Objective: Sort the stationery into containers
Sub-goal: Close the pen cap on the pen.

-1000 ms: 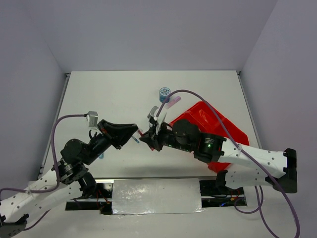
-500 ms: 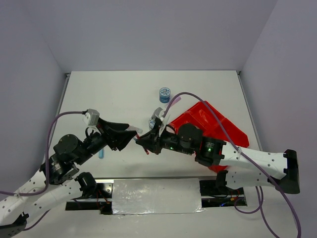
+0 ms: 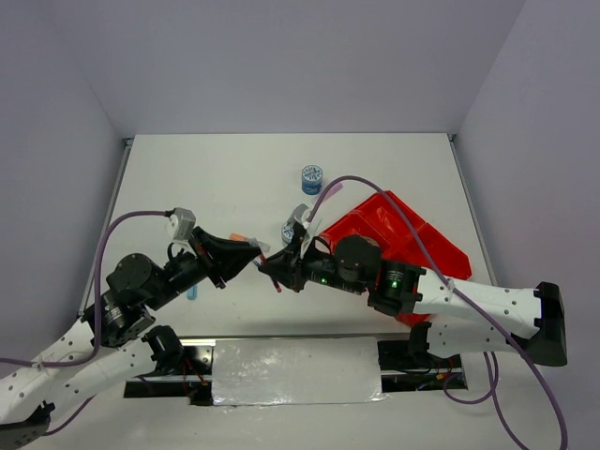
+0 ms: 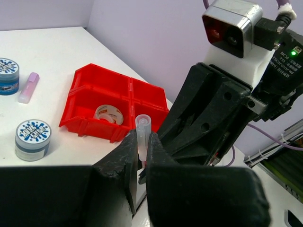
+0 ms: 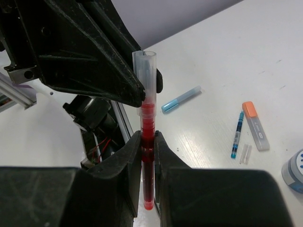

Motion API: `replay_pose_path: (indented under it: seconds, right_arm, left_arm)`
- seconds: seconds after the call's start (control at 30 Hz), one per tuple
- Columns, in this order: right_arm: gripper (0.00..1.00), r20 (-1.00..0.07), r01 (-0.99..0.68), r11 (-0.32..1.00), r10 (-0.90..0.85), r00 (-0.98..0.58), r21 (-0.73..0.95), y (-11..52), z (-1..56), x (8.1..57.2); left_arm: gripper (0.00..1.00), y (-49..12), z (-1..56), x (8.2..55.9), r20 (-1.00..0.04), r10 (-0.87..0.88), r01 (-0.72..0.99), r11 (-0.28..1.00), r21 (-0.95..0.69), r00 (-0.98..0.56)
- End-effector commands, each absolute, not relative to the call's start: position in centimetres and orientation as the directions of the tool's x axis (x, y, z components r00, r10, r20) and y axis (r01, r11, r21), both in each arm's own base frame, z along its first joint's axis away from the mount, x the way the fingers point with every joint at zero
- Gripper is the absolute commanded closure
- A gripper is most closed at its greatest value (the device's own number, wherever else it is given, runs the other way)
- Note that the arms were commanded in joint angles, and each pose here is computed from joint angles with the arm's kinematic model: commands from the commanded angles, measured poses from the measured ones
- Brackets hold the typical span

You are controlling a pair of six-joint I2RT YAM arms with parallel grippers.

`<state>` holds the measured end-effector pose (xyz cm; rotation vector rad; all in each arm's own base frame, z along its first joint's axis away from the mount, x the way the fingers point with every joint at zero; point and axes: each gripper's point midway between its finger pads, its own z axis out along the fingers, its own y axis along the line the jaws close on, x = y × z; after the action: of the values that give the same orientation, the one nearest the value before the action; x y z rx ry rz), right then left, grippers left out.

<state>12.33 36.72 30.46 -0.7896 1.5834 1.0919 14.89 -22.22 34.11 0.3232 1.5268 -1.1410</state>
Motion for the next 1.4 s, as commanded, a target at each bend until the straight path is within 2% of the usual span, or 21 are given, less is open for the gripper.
replay_pose_path:
  seconds: [0.0,0.13,0.4,0.53,0.7,0.83,0.93,1.03,1.13,1.2,1.23,1.27,1.3,1.37]
  right_arm:
    - [1.00,-0.960,-0.901,0.333,0.123,-0.250,0.277,37.0,33.7,11.8]
    - [1.00,-0.961,-0.904,0.327,0.114,-0.253,0.277,36.8,33.0,11.5]
    - [1.00,-0.959,-0.906,0.313,0.114,-0.261,0.284,36.7,32.4,11.1]
    - [1.00,-0.952,-0.894,0.334,0.177,-0.251,0.298,35.8,34.0,11.5]
    - [1.00,-0.939,-0.868,0.401,0.294,-0.181,0.293,34.0,38.1,13.0]
    - [1.00,-0.927,-0.870,0.420,0.363,-0.099,0.258,33.6,42.9,13.7]
    - [1.00,-0.927,-0.868,0.435,0.367,-0.074,0.241,34.1,43.5,14.2]
    - [1.00,-0.951,-0.857,0.469,0.300,-0.070,0.211,35.1,40.6,14.9]
    - [1.00,-0.972,-0.838,0.514,0.225,-0.072,0.181,35.0,35.8,15.6]
    - [1.00,-0.978,-0.810,0.559,0.193,-0.080,0.177,34.2,33.4,16.2]
    - [1.00,-0.984,-0.791,0.589,0.149,-0.096,0.166,33.8,30.9,16.6]
    - [1.00,-0.987,-0.782,0.603,0.118,-0.107,0.157,33.5,29.6,16.7]
    - [1.00,-0.988,-0.769,0.621,0.098,-0.119,0.154,33.1,28.6,17.0]
    - [1.00,-0.988,-0.738,0.661,0.037,-0.148,0.135,32.0,26.0,17.4]
  left_arm:
    - [0.89,-22.7,33.9,15.4,-0.889,-0.356,0.747,0.498,-0.440,-0.287]
    - [0.97,-22.7,33.8,15.5,-0.889,-0.354,0.741,0.505,-0.443,-0.291]
    - [1.00,-21.6,34.0,16.0,-0.879,-0.391,0.708,0.537,-0.459,-0.272]
    - [1.00,-22.4,32.9,15.9,-0.883,-0.360,0.715,0.527,-0.458,-0.300]
    - [1.00,-24.0,28.7,16.0,-0.878,-0.303,0.715,0.510,-0.478,-0.370]
    - [1.00,-25.8,24.1,15.1,-0.852,-0.275,0.732,0.436,-0.524,-0.446]
    - [1.00,-26.6,21.7,14.5,-0.828,-0.261,0.730,0.390,-0.561,-0.497]
    - [1.00,-26.2,21.4,14.9,-0.825,-0.260,0.706,0.427,-0.565,-0.503]
    - [1.00,-24.4,22.8,16.5,-0.830,-0.290,0.631,0.545,-0.552,-0.476]
    - [0.82,-21.2,22.3,18.5,-0.831,-0.316,0.474,0.704,-0.529,-0.458]
    - [0.74,-20.3,25.0,19.0,-0.836,-0.356,0.452,0.717,-0.531,-0.417]
    - [0.52,-19.2,26.2,19.2,-0.840,-0.380,0.423,0.737,-0.528,-0.387]
    - [0.38,-17.5,26.6,19.8,-0.844,-0.401,0.349,0.780,-0.519,-0.357]
    - [0.12,-15.7,30.6,19.9,-0.832,-0.472,0.313,0.775,-0.550,-0.292]
